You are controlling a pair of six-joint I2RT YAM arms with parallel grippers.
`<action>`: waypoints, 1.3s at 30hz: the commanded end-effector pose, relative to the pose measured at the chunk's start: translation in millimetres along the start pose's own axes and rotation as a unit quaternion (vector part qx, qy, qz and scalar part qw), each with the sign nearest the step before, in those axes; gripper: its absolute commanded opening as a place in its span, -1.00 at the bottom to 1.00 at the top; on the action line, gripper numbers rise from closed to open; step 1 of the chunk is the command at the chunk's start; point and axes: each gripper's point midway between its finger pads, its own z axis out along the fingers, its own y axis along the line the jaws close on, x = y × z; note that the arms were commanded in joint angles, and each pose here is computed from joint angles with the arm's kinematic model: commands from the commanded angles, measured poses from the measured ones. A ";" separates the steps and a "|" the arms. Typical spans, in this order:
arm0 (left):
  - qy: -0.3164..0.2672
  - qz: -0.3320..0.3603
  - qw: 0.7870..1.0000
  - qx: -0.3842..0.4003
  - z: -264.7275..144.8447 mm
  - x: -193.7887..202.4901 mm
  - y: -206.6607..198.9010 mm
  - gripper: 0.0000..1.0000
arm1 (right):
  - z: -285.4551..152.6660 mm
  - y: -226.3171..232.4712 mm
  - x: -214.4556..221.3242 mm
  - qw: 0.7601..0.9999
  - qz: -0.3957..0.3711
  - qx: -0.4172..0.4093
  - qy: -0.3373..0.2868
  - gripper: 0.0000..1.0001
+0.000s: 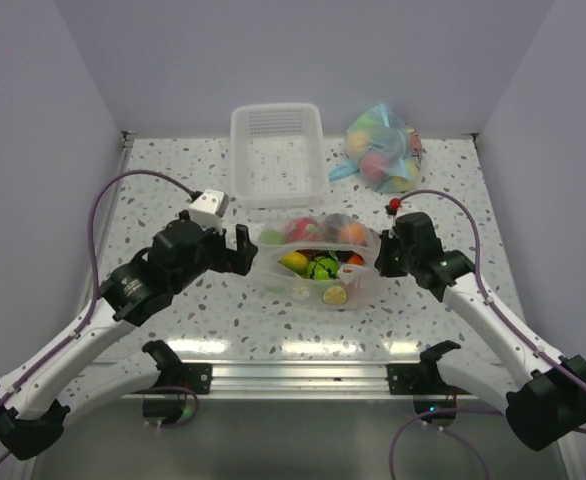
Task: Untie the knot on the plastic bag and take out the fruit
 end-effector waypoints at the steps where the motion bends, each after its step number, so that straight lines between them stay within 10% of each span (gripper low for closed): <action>1: 0.008 0.109 0.994 -0.022 -13.8 -17.5 3.0 1.00 | -13.0 10.0 -17.9 0.999 -0.039 -0.009 -0.021 -1.00; 10: 0.037 0.275 0.961 -0.021 27.7 -13.1 -50.6 1.00 | -17.2 16.2 -21.3 0.998 -0.066 -0.005 -0.022 -1.00; 25: 0.041 0.323 0.943 -0.072 123.9 32.1 -60.3 1.00 | -26.9 21.8 -19.4 0.997 -0.075 -0.011 -0.024 -1.00; 39: 0.075 0.053 0.947 -0.307 103.2 23.7 142.7 0.33 | -13.6 -32.2 12.4 0.994 0.043 0.098 -0.011 -1.00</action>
